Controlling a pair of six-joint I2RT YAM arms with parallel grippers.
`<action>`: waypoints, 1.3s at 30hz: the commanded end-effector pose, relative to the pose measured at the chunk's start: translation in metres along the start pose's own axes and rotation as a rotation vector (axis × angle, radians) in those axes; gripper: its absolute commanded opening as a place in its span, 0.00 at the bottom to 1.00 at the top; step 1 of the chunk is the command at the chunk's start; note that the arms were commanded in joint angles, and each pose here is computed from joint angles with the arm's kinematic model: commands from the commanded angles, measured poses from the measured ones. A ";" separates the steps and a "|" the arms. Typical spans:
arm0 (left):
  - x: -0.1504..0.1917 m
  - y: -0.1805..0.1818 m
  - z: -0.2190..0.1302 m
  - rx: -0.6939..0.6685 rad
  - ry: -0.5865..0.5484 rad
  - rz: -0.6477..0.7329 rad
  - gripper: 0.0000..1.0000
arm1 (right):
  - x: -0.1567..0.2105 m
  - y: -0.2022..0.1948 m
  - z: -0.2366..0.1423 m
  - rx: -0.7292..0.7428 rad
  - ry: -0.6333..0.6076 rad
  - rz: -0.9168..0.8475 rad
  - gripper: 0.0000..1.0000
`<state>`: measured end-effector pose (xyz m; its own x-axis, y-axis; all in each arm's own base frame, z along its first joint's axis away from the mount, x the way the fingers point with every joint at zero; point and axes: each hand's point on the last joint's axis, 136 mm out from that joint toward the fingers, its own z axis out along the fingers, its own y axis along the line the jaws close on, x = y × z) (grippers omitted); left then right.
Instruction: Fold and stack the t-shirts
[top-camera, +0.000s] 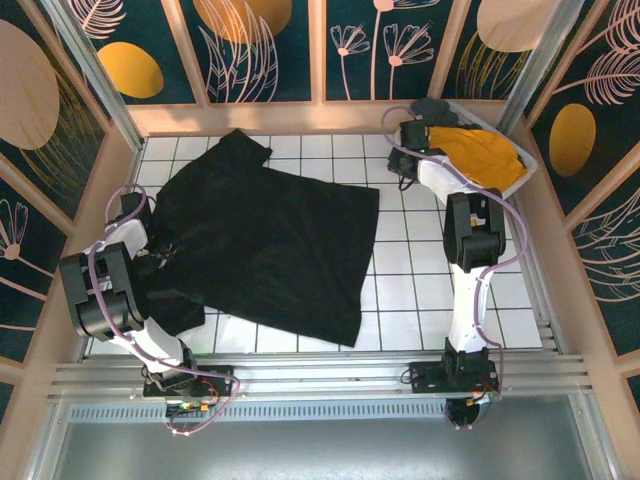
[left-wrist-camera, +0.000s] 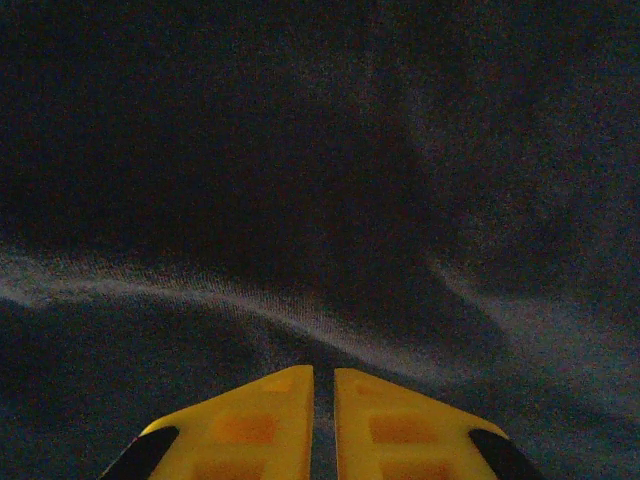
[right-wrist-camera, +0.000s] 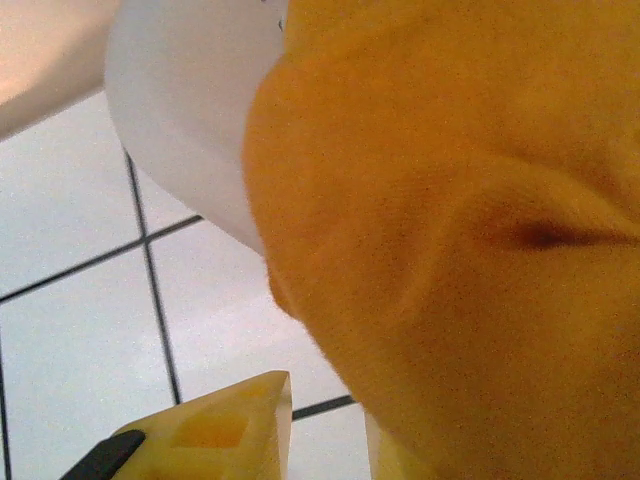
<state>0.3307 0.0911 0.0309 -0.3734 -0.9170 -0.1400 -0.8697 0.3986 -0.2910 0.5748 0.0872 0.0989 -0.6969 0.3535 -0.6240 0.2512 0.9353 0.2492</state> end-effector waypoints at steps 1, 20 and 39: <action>-0.003 -0.013 -0.010 0.044 -0.007 0.030 0.15 | -0.013 0.014 -0.021 -0.033 -0.021 -0.038 0.27; 0.000 -0.014 -0.007 0.047 0.007 0.039 0.15 | 0.134 0.027 -0.025 -0.149 0.233 -0.083 0.46; 0.000 -0.016 -0.008 0.059 0.009 0.034 0.14 | 0.119 0.039 0.002 -0.184 0.269 -0.091 0.26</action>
<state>0.3330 0.0852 0.0320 -0.3991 -0.9089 -0.1210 -0.8536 0.4165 -0.3130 0.5000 0.1645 0.0291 -0.8648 0.2373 -0.4424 0.0843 0.9373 0.3381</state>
